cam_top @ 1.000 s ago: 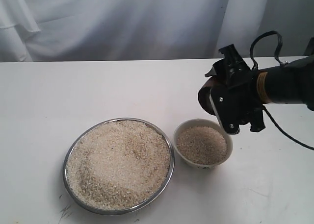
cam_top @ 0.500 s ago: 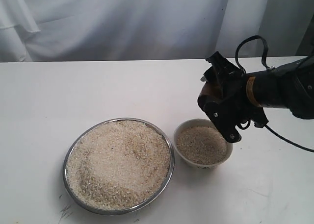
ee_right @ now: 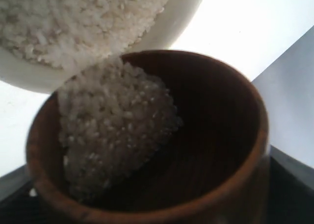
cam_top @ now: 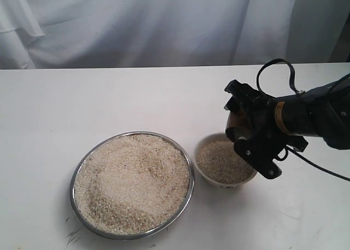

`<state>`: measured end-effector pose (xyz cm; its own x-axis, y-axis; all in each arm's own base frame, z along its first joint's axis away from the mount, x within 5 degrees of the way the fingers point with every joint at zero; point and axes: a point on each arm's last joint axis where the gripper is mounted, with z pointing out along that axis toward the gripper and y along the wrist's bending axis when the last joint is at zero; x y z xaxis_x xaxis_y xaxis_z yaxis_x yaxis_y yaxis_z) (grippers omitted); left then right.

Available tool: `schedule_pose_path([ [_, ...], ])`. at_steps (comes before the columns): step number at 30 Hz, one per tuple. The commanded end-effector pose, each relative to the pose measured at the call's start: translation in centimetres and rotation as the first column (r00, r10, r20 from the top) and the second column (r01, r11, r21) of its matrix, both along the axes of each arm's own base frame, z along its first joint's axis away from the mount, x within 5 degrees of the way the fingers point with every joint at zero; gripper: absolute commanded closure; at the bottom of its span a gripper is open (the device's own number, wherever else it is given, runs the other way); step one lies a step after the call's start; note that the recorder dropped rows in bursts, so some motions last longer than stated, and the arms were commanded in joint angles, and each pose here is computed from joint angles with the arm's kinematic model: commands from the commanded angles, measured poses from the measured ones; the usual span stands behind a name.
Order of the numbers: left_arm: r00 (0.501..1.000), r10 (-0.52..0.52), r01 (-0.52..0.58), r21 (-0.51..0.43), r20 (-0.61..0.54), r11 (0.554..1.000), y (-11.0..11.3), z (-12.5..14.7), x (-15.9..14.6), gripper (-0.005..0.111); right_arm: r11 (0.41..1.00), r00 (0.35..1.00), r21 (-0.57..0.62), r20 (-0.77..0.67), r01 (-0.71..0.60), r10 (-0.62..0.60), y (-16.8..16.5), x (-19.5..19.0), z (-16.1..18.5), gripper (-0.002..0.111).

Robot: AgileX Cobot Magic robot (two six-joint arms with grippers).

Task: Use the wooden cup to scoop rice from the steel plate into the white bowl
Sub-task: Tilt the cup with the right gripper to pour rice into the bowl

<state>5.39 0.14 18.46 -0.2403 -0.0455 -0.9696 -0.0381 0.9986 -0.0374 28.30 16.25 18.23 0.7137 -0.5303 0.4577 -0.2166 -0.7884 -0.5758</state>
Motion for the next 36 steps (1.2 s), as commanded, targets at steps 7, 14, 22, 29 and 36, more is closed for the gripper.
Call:
schedule_pose_path([
  [7, 1.0, -0.002, 0.002, 0.001, 0.012, 1.0, 0.0, 0.0, 0.0, 0.107, 0.994, 0.995, -0.06, 0.029, -0.094, 0.096, 1.1, -0.8, 0.1, 0.108],
  [14, 1.0, -0.002, 0.002, 0.001, 0.012, 1.0, 0.0, 0.0, 0.0, 0.107, 0.987, 0.991, -0.11, 0.051, -0.12, 0.126, 1.0, -0.7, 0.1, 0.108],
  [22, 1.0, -0.002, 0.002, 0.001, 0.012, 1.0, 0.0, 0.0, 0.0, 0.107, 0.981, 0.986, -0.131, 0.066, -0.141, 0.151, 1.1, -0.5, 0.3, 0.108],
  [29, 1.0, -0.002, 0.002, 0.001, 0.012, 1.0, 0.0, 0.0, 0.0, 0.107, 0.981, 0.982, -0.117, 0.087, -0.156, 0.167, 1.8, -0.3, 1.0, 0.108],
  [36, 1.0, -0.002, 0.002, 0.001, 0.012, 1.0, 0.0, 0.0, 0.0, 0.107, 0.979, 0.977, -0.115, 0.115, -0.167, 0.18, 2.1, 0.2, 1.7, 0.108],
])
